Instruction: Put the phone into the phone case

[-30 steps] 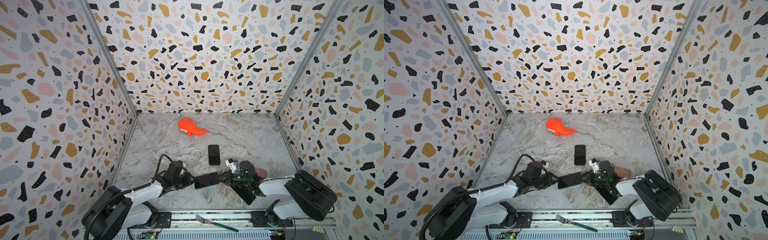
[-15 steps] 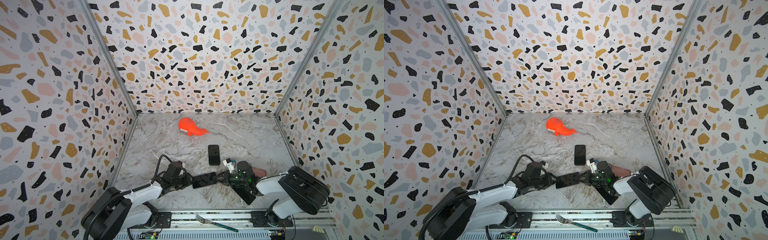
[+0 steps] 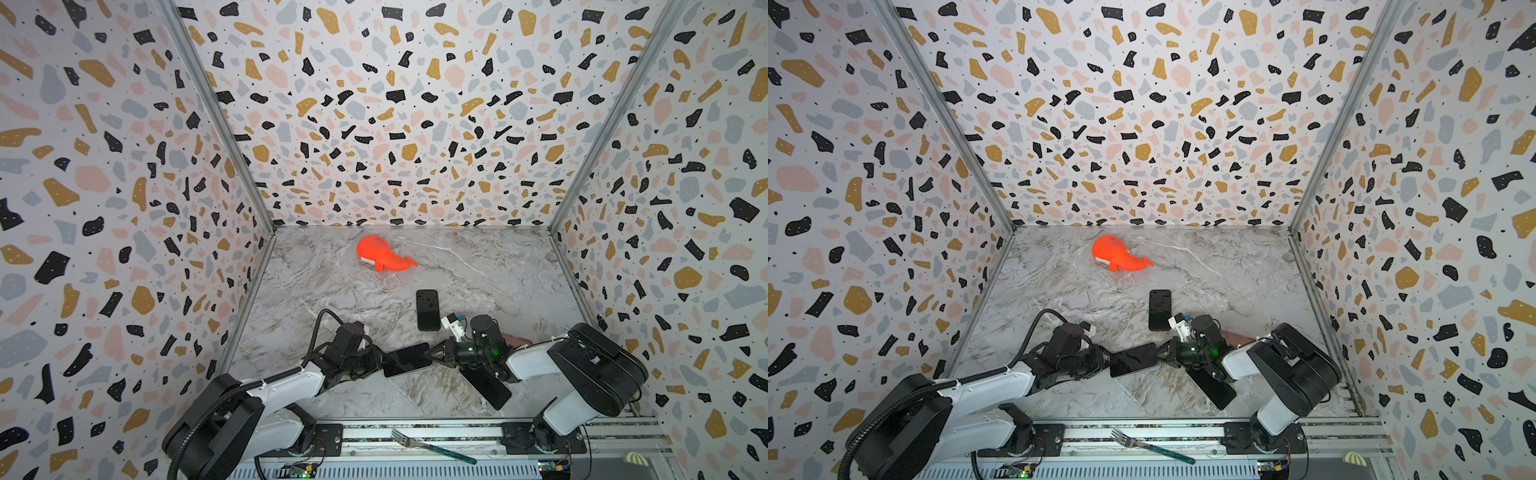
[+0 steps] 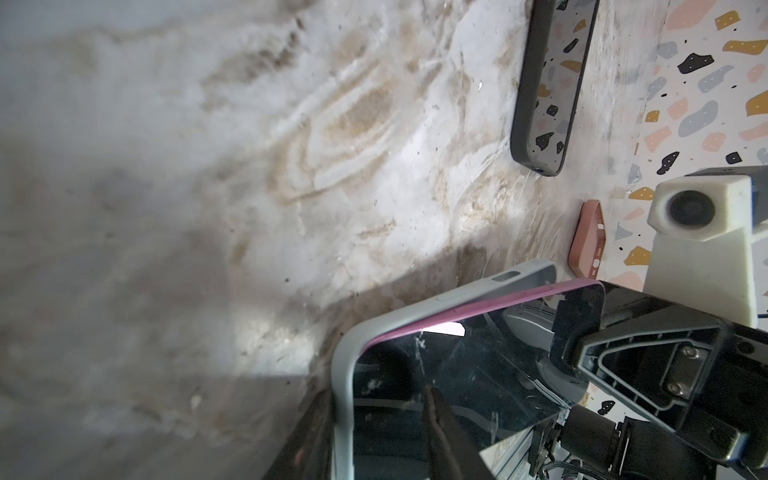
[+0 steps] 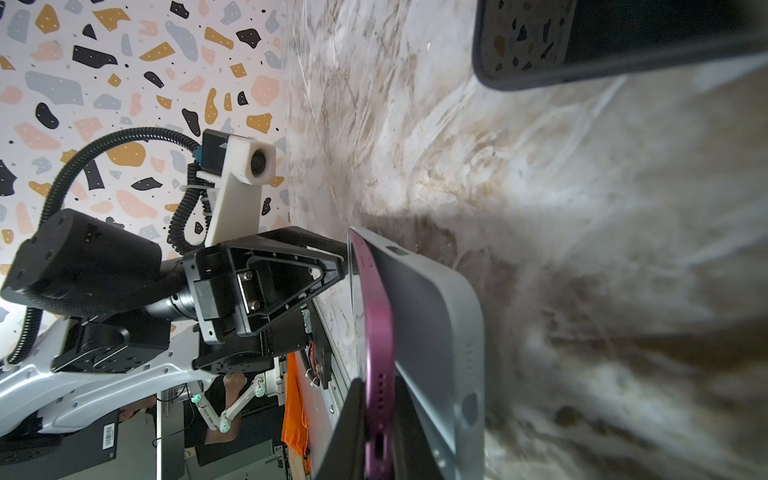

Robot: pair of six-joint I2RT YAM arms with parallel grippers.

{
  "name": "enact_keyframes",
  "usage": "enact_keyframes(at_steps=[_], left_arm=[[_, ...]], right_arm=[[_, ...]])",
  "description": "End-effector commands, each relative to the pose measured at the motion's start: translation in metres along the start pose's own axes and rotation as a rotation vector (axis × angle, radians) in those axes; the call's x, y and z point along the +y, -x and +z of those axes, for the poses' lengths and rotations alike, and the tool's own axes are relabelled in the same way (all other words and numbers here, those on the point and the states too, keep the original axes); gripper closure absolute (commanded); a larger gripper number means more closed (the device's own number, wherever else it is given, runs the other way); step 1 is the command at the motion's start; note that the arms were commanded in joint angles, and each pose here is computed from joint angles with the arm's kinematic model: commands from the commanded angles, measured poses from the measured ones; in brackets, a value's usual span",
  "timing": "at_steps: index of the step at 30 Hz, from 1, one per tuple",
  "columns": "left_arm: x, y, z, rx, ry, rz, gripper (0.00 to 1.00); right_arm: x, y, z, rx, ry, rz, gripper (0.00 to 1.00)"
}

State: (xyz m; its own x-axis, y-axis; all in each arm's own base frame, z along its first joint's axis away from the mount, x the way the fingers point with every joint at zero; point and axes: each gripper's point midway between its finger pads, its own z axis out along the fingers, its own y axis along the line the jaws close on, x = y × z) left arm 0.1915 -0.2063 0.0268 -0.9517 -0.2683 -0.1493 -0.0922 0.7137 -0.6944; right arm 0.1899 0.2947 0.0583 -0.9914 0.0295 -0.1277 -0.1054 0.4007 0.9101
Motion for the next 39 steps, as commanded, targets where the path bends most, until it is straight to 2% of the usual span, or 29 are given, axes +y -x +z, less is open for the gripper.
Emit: enact_keyframes(at_steps=[1, 4, 11, 16, 24, 27, 30, 34, 39], left_arm=[[-0.007, 0.0, 0.001, 0.008, -0.028, 0.014, 0.62], [-0.006, 0.0, 0.002, 0.009, -0.023, 0.016, 0.62], [-0.006, 0.0, 0.001, 0.008, -0.015, 0.021, 0.62], [-0.005, 0.001, 0.0, 0.005, -0.01, 0.027, 0.62], [-0.002, 0.0, -0.004, 0.0, 0.014, 0.041, 0.62], [0.003, -0.002, -0.008, 0.004, 0.041, 0.057, 0.61], [-0.002, -0.007, -0.012, 0.015, 0.011, 0.055, 0.6], [-0.008, -0.011, -0.014, 0.035, -0.002, 0.067, 0.59], [-0.013, -0.016, -0.01, 0.06, -0.007, 0.075, 0.59]], right_arm=[[-0.02, -0.015, 0.003, 0.058, -0.088, 0.036, 0.92], [-0.019, -0.013, 0.004, 0.057, -0.093, 0.03, 0.88], [-0.015, -0.005, -0.003, 0.028, -0.131, -0.003, 0.69], [-0.004, 0.007, -0.01, 0.0, -0.16, -0.052, 0.62], [0.0, 0.02, -0.031, -0.077, -0.282, -0.122, 0.61], [-0.003, 0.018, -0.036, -0.086, -0.348, -0.146, 0.63], [-0.005, 0.013, -0.039, -0.097, -0.399, -0.179, 0.67], [-0.011, 0.011, -0.042, -0.092, -0.463, -0.208, 0.69], [-0.014, 0.007, -0.036, -0.07, -0.477, -0.224, 0.7]])
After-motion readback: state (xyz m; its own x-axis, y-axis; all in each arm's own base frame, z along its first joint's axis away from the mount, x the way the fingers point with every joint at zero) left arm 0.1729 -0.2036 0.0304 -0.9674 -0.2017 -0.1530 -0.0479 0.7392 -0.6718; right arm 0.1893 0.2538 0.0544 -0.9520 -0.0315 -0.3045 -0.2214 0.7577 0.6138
